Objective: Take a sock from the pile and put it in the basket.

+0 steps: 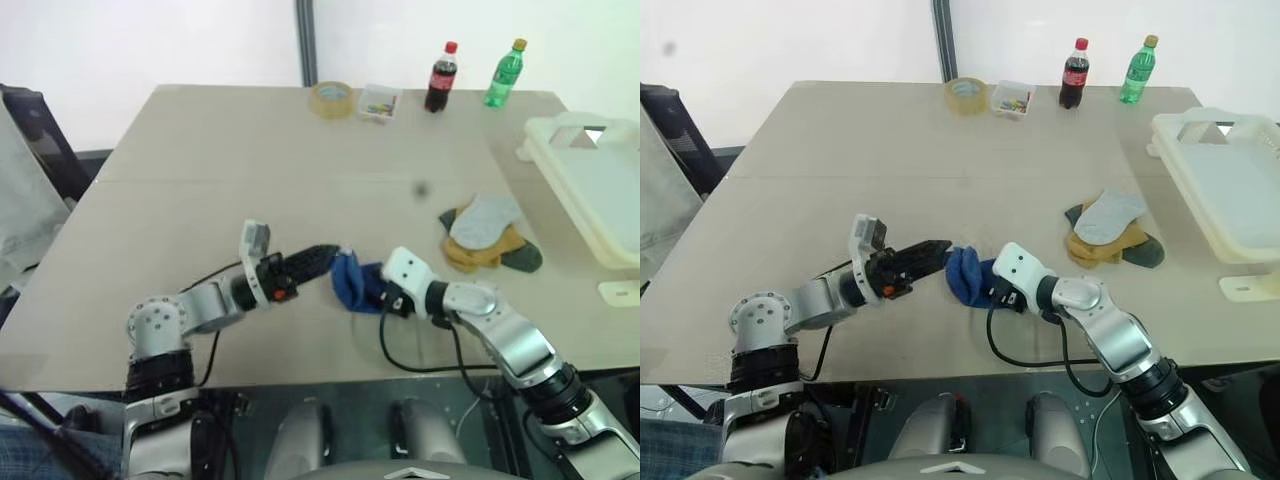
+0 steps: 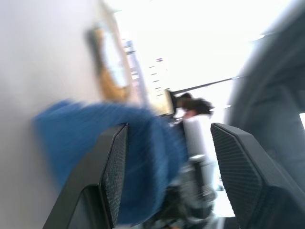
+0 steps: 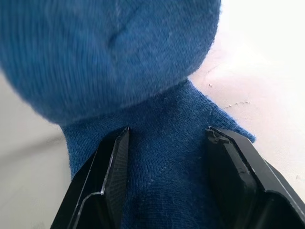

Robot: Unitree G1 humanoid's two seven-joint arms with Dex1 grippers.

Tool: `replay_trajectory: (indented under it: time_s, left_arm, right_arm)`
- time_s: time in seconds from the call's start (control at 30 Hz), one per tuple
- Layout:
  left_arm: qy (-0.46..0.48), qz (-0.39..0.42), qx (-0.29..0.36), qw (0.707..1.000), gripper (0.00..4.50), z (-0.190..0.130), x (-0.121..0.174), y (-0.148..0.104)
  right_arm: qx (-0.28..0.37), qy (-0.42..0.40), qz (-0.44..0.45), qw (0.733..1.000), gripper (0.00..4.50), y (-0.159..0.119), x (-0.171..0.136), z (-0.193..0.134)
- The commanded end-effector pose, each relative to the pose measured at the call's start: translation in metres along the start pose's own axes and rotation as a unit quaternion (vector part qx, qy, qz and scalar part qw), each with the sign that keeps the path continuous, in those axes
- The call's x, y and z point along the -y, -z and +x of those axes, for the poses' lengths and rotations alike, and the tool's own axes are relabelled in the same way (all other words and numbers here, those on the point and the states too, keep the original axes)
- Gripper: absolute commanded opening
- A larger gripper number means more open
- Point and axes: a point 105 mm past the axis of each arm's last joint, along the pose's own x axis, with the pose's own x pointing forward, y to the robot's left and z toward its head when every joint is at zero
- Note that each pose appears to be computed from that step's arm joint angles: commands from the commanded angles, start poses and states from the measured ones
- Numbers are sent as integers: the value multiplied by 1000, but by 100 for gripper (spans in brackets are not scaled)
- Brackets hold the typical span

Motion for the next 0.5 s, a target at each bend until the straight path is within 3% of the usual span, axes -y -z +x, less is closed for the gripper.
replay_trajectory:
  time_s: [0.03, 0.3, 0.5]
  left_arm:
    - [21, -9, -17, 1000, 293, 8, 8, 8]
    - [-5, -19, -25, 1000, 293, 19, -7, 15]
    - [-8, -18, -19, 1000, 293, 29, -15, 12]
  right_arm:
    - [-55, 29, 14, 998, 259, 24, 11, -4]
    - [-53, 53, 18, 997, 259, 1, 26, -40]
    - [-74, 37, 33, 996, 259, -8, 19, -74]
